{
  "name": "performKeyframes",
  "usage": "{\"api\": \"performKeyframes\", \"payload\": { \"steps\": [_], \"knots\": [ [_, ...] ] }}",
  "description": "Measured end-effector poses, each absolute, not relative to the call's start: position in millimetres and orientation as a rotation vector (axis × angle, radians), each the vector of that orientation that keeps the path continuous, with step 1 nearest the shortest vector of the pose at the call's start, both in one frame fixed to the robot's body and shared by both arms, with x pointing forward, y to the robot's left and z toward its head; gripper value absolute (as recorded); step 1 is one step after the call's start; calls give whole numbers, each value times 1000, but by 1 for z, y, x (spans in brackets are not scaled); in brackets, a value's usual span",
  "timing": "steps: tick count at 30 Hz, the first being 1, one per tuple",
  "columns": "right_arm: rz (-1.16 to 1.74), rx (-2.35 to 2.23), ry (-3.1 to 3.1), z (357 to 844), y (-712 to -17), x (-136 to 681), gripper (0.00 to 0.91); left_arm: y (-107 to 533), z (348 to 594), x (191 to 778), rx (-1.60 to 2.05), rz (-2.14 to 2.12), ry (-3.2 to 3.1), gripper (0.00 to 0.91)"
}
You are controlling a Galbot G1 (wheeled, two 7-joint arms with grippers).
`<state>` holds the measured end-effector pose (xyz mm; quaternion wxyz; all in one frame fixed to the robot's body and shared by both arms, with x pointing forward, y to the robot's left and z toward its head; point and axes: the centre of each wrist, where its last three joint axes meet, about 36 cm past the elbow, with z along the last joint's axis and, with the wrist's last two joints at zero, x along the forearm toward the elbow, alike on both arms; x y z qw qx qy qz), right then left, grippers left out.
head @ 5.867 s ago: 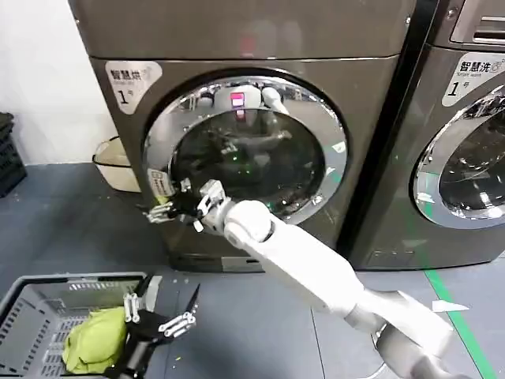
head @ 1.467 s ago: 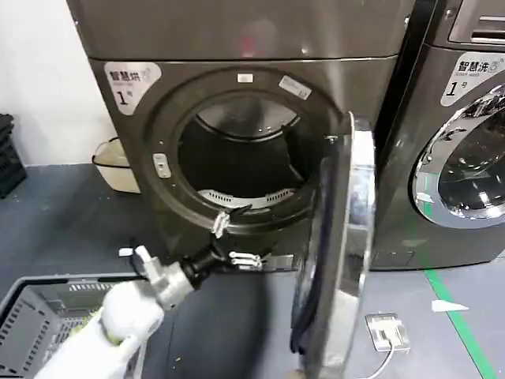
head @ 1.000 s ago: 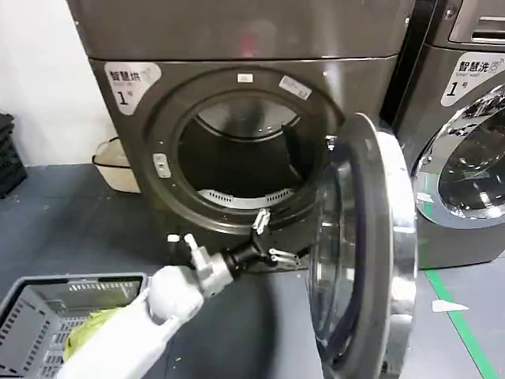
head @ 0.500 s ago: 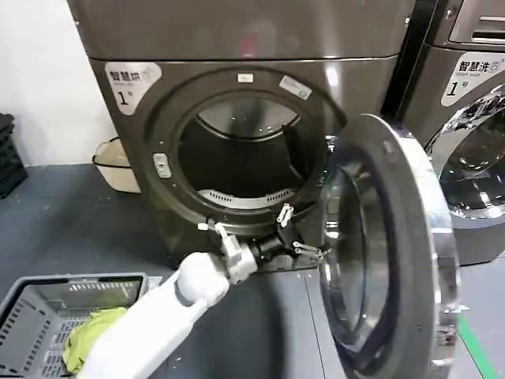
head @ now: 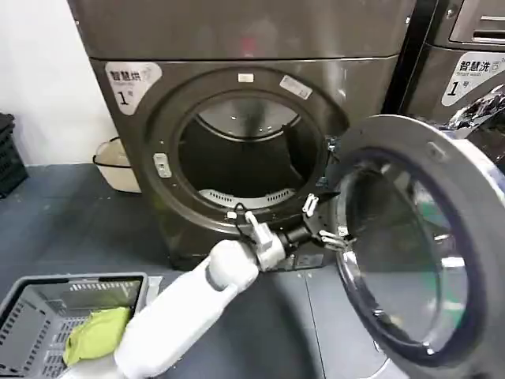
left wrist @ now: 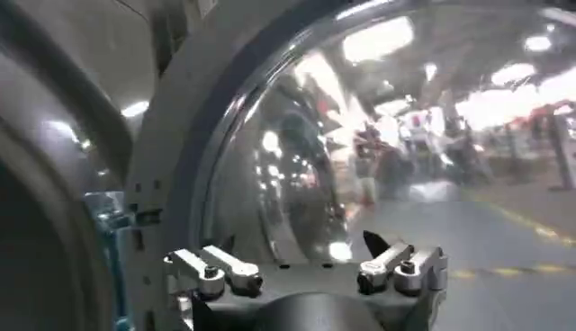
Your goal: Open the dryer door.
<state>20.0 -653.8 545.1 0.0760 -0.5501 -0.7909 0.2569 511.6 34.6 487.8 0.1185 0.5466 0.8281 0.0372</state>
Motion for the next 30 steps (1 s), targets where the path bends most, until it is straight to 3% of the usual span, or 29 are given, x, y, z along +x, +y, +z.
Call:
{"api": "performKeyframes", "payload": {
  "steps": [30],
  "knots": [
    [730, -1621, -2395, 537, -646, 28, 907, 6, 486, 518, 1607, 57, 2426, 907]
  ]
}}
